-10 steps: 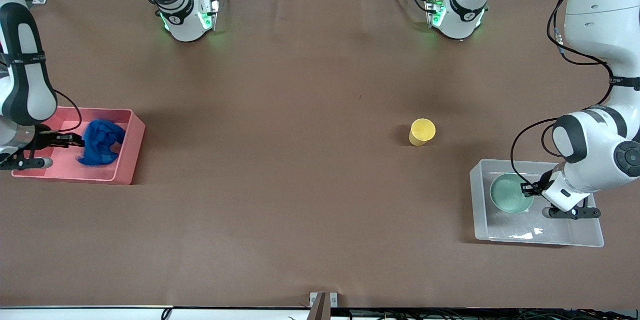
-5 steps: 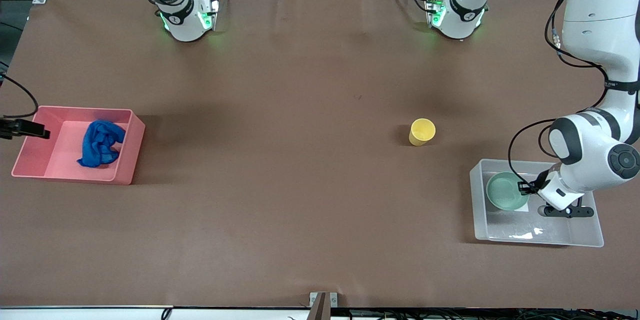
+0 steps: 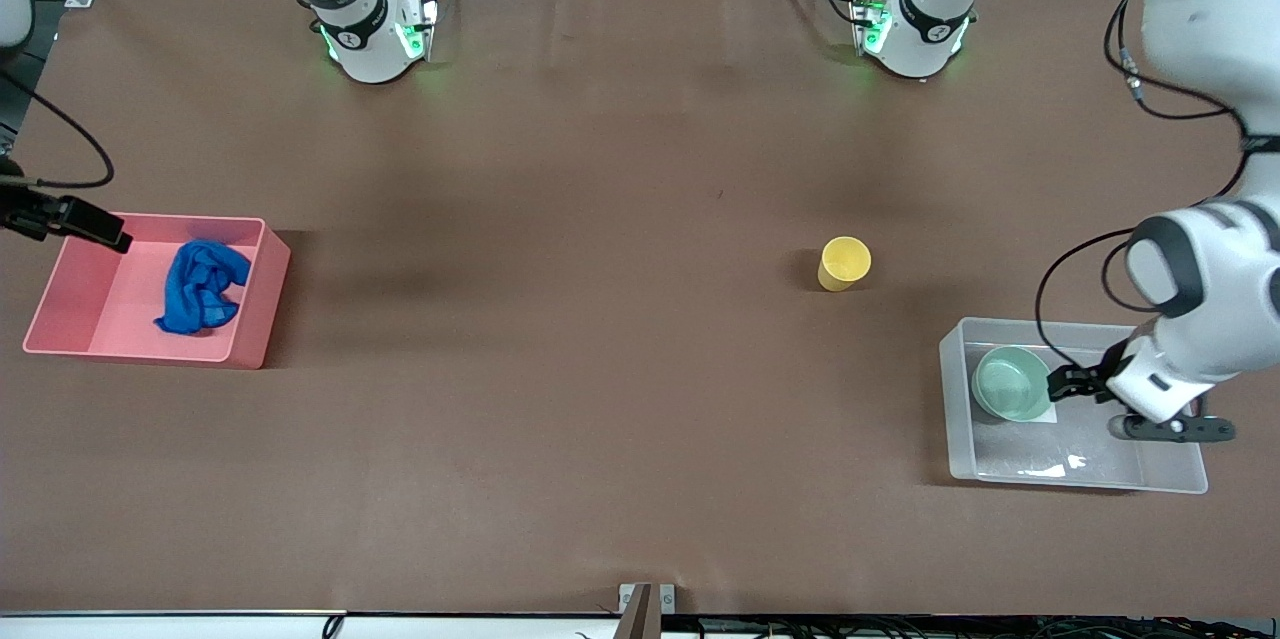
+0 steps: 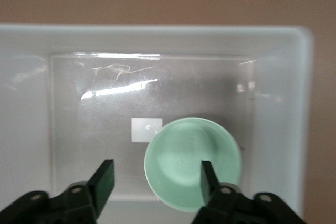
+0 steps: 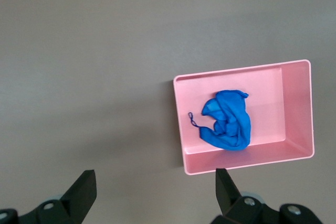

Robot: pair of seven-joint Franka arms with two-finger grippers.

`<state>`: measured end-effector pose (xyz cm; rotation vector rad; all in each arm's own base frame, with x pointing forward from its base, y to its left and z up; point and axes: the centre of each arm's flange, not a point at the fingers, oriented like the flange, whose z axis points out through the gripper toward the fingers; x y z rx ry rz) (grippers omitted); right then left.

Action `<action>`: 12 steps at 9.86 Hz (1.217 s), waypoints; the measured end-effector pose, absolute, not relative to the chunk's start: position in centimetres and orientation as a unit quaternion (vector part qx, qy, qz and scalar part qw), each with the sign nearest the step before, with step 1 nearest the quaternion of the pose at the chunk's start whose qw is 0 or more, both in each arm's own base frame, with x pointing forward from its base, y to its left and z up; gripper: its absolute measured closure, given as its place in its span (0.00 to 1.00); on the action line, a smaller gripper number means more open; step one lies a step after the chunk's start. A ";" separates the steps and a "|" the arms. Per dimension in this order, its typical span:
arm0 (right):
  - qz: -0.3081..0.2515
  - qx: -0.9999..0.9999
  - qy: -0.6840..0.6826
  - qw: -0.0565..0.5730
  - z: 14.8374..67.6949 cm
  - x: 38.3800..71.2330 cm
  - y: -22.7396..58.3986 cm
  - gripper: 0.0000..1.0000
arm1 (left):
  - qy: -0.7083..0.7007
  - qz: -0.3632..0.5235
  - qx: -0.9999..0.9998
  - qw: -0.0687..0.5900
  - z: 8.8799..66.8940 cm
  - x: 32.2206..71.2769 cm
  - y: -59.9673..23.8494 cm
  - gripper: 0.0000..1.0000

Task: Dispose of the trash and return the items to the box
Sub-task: 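Release the bowl in the clear bin while the right gripper withdraws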

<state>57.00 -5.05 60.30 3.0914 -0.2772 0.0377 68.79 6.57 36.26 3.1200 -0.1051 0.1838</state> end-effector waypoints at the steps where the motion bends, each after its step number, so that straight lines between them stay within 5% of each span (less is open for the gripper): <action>1: 0.012 0.996 -0.093 0.006 61.9 55.7 -4.4 0.00 | -0.039 0.062 0.997 0.014 41.1 67.7 5.8 0.04; 7: -0.002 0.996 -0.084 -0.013 66.2 54.0 -4.8 0.00 | -0.037 0.039 0.998 0.015 61.2 56.5 -0.6 0.00; 12: -0.006 0.998 -0.060 -0.007 65.8 54.3 -5.4 0.00 | -0.040 0.031 0.999 0.013 62.4 50.1 -3.9 0.00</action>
